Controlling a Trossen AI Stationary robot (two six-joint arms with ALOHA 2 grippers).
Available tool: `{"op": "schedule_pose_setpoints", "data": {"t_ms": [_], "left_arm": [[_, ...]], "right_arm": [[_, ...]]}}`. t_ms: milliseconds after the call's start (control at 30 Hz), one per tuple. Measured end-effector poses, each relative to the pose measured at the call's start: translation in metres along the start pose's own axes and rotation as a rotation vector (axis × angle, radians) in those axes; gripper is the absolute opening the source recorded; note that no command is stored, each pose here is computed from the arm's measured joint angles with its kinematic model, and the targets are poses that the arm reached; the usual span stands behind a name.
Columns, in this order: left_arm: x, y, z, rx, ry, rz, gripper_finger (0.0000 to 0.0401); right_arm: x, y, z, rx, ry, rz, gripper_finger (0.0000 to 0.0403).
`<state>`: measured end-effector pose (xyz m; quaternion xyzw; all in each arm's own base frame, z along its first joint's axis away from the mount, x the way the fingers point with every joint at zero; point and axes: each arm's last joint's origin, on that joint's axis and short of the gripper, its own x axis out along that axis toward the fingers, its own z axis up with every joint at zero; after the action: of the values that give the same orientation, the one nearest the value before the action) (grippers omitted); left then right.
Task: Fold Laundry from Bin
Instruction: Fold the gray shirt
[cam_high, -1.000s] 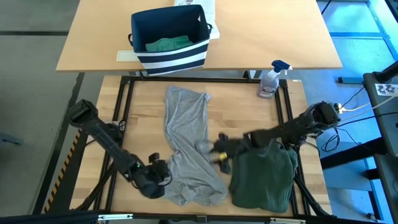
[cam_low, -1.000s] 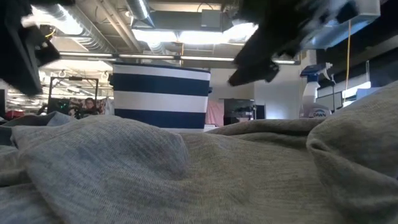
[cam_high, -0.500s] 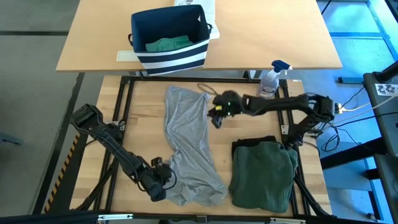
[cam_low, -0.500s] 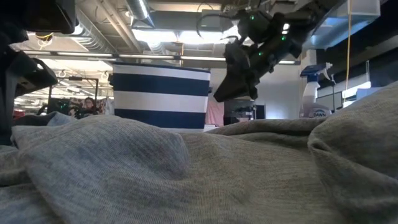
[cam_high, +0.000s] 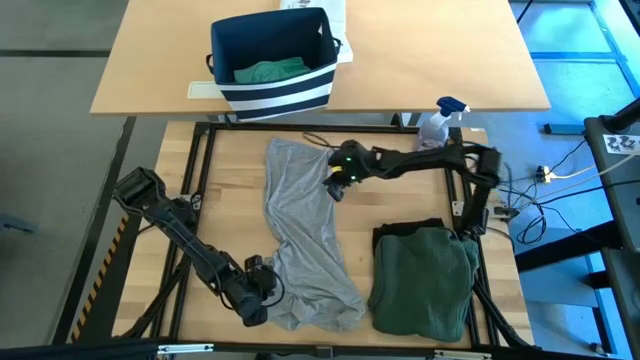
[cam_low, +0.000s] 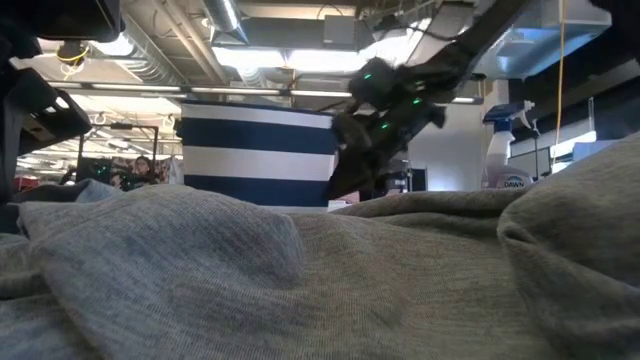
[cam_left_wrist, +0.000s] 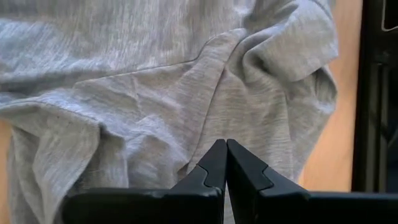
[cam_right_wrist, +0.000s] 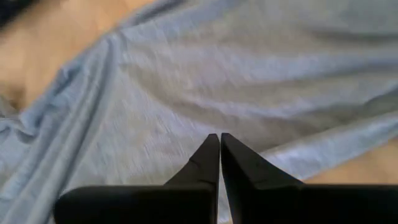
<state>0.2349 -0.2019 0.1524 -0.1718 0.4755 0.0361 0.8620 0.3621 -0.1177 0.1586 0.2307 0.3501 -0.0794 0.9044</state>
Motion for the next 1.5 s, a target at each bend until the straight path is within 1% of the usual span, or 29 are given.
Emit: {"op": "schedule_pose_setpoints", "data": {"t_ms": [67, 133, 200, 267, 367, 400, 567, 667, 733, 833, 967, 1133, 1233, 1367, 1500], "left_arm": [[0.000, -0.002, 0.000, -0.012, -0.006, -0.013, 0.0004], [-0.001, -0.002, -0.001, -0.024, -0.001, -0.012, 0.0004], [-0.001, -0.003, -0.003, -0.040, 0.012, -0.016, 0.0004], [-0.002, -0.003, -0.007, -0.057, 0.039, -0.009, 0.0004], [-0.002, -0.001, -0.013, -0.090, 0.067, 0.025, 0.0004], [-0.001, -0.001, -0.014, -0.098, 0.068, 0.035, 0.0004], [0.019, 0.005, -0.018, -0.110, 0.073, 0.107, 0.0004], [0.031, 0.006, -0.020, -0.140, 0.112, 0.115, 0.0004], [0.033, 0.006, -0.022, -0.151, 0.140, 0.105, 0.0004], [0.030, 0.000, -0.030, -0.137, 0.172, 0.073, 0.0004], [0.018, -0.009, -0.044, -0.150, 0.278, 0.014, 0.0003], [0.010, -0.016, -0.059, -0.193, 0.348, 0.006, 0.0001], [0.009, -0.016, -0.062, -0.203, 0.356, 0.017, 0.0001], [0.005, -0.014, -0.061, -0.206, 0.335, 0.029, 0.0001], [-0.005, -0.013, -0.057, -0.204, 0.302, 0.034, 0.0000]], "right_arm": [[0.011, -0.002, 0.002, 0.015, 0.055, -0.003, 0.0017], [0.019, -0.004, 0.006, 0.017, 0.091, -0.030, 0.0014], [0.024, -0.006, 0.011, 0.011, 0.122, -0.070, 0.0010], [0.026, -0.009, 0.014, -0.001, 0.156, -0.136, 0.0006], [0.027, -0.016, 0.017, -0.019, 0.193, -0.229, 0.0002], [0.028, -0.019, 0.018, -0.020, 0.202, -0.239, 0.0002], [0.032, -0.034, 0.017, 0.015, 0.226, -0.217, 0.0004], [0.031, -0.038, 0.015, 0.031, 0.246, -0.213, 0.0004], [0.029, -0.041, 0.015, 0.039, 0.257, -0.220, 0.0004], [0.027, -0.046, 0.015, 0.051, 0.267, -0.228, 0.0004], [0.021, -0.060, 0.016, 0.086, 0.271, -0.247, 0.0004], [0.015, -0.078, 0.019, 0.123, 0.258, -0.273, 0.0004], [0.012, -0.083, 0.020, 0.127, 0.254, -0.280, 0.0004], [0.011, -0.081, 0.023, 0.099, 0.266, -0.279, 0.0004], [0.008, -0.079, 0.032, 0.082, 0.266, -0.279, 0.0004]]}}
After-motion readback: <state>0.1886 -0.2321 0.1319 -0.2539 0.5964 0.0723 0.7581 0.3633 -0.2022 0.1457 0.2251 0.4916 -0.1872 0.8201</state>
